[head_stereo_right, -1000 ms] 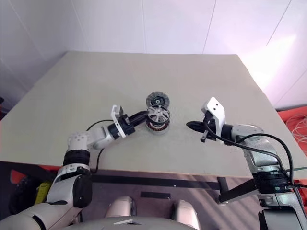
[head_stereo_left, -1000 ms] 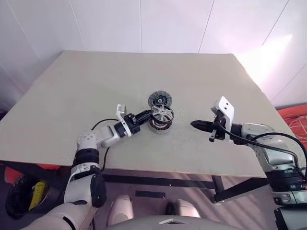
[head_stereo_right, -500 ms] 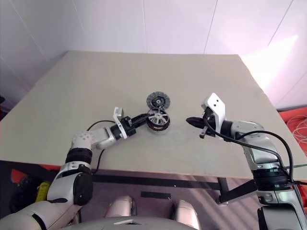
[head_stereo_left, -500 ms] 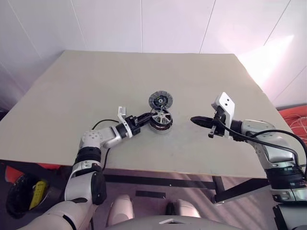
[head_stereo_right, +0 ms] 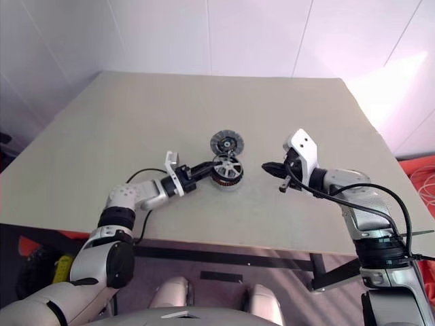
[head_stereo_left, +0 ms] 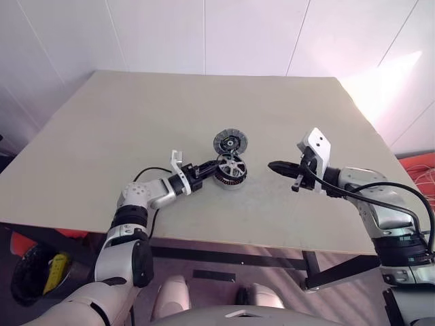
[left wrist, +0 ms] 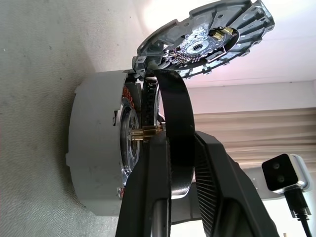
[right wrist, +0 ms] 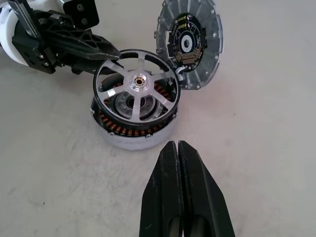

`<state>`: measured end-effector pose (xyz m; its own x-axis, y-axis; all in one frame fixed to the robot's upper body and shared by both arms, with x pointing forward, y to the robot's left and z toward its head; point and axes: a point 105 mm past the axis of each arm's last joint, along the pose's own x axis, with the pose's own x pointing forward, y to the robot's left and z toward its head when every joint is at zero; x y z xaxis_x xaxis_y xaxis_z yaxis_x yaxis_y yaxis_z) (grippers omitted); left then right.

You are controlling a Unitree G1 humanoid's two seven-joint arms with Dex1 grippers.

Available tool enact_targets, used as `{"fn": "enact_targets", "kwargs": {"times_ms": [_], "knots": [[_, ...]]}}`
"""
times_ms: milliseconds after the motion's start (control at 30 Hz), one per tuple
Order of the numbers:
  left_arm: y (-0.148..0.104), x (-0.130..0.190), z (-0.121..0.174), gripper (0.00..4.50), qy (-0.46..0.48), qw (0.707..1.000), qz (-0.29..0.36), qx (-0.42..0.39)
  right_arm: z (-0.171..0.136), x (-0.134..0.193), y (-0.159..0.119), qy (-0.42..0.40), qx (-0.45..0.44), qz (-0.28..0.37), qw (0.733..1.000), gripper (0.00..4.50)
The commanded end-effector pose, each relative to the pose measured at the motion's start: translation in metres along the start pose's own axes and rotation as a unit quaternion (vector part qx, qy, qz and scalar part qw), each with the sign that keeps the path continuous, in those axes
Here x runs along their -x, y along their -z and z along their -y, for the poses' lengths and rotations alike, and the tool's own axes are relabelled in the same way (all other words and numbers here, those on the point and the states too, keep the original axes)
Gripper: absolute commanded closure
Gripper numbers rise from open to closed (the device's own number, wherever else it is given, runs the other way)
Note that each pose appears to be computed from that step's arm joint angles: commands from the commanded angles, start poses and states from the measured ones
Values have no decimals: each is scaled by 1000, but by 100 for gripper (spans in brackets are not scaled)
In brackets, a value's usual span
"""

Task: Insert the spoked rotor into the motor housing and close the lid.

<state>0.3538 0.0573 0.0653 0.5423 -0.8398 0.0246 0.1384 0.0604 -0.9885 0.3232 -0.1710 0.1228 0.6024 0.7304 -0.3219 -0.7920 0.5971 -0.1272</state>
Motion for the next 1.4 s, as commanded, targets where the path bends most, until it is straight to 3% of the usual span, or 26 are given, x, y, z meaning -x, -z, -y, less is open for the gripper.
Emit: {"fn": "enact_targets", "kwargs": {"times_ms": [33,67,800,1033,1400], "knots": [[-5,-4,1,320,-11,1000,6,-10,-1,-1,-26,-1,28,29,999,450],[-6,-3,1,292,-9,1000,6,-9,-1,-2,-28,0,28,29,999,450],[-26,31,19,292,16,997,44,-61,-9,-17,-31,-25,24,44,998,450],[-32,41,17,292,-10,990,71,-125,-26,-43,-33,-55,12,59,997,450],[-31,47,35,292,-41,965,64,-250,-27,-97,-3,-41,-27,43,998,450]]}}
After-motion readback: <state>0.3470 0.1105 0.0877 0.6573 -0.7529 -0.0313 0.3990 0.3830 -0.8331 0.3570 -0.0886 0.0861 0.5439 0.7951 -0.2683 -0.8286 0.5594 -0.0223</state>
